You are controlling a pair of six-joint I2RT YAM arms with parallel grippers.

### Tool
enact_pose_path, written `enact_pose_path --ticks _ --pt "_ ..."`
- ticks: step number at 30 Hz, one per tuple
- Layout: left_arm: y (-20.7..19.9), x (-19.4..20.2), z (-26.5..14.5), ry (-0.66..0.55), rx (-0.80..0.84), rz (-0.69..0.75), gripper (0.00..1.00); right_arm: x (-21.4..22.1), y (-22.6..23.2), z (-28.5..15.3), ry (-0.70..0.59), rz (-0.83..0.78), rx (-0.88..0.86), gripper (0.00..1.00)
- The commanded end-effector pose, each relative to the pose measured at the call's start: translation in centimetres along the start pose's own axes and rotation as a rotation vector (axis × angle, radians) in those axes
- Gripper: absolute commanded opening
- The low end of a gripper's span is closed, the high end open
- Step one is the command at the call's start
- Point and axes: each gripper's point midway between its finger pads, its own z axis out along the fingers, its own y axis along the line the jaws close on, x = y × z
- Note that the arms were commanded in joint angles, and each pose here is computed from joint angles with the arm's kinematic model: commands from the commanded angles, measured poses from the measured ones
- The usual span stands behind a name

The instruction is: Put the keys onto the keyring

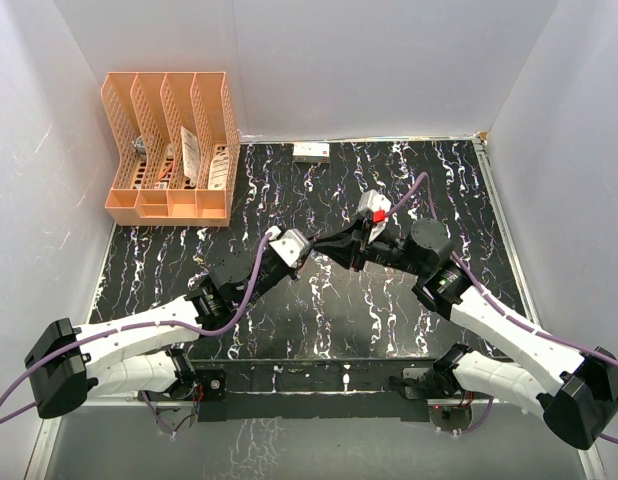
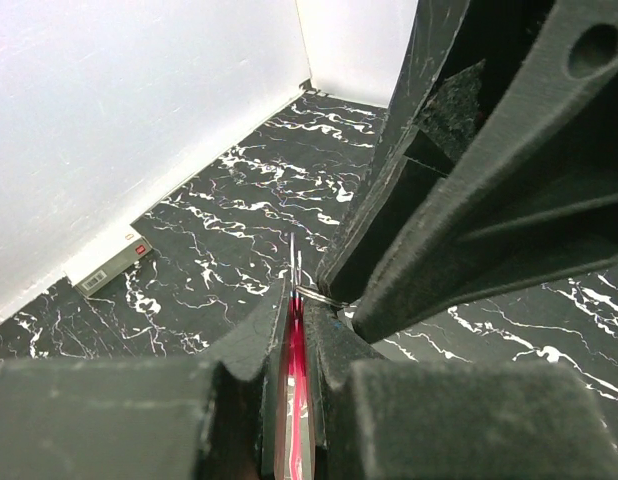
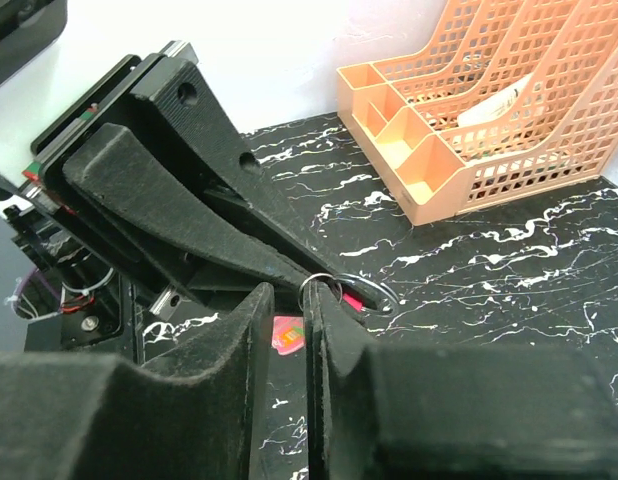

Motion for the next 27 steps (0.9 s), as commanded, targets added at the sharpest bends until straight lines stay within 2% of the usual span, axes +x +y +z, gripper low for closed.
enact_pose_path --ticks 1,6,17,21,27 --pt "1.3 -3.5 0.2 -0.099 -0.047 -0.011 0.00 -2.6 1.1 0.2 -0.054 -0.034 -0.052 0.19" --pt "1.6 -3.6 0.1 -0.105 -0.060 -0.005 0.00 -3.6 1.2 -0.5 -0.084 -0.040 -0.029 0.22" --pt "1.9 -4.3 -0.7 -0.148 -0.072 0.002 0.00 -4.7 -1.7 -2.5 -0.118 -0.029 0.200 0.26" --pt "1.0 -4.6 -0.9 -0.170 -0.017 0.013 0.00 -4.7 -2.4 -2.2 -0.104 -0.033 0.223 0.31" --pt "-0.5 -5.0 -1.5 -0.177 0.087 0.024 0.00 -4.5 -2.8 -1.5 -0.086 -0.075 0.217 0.32"
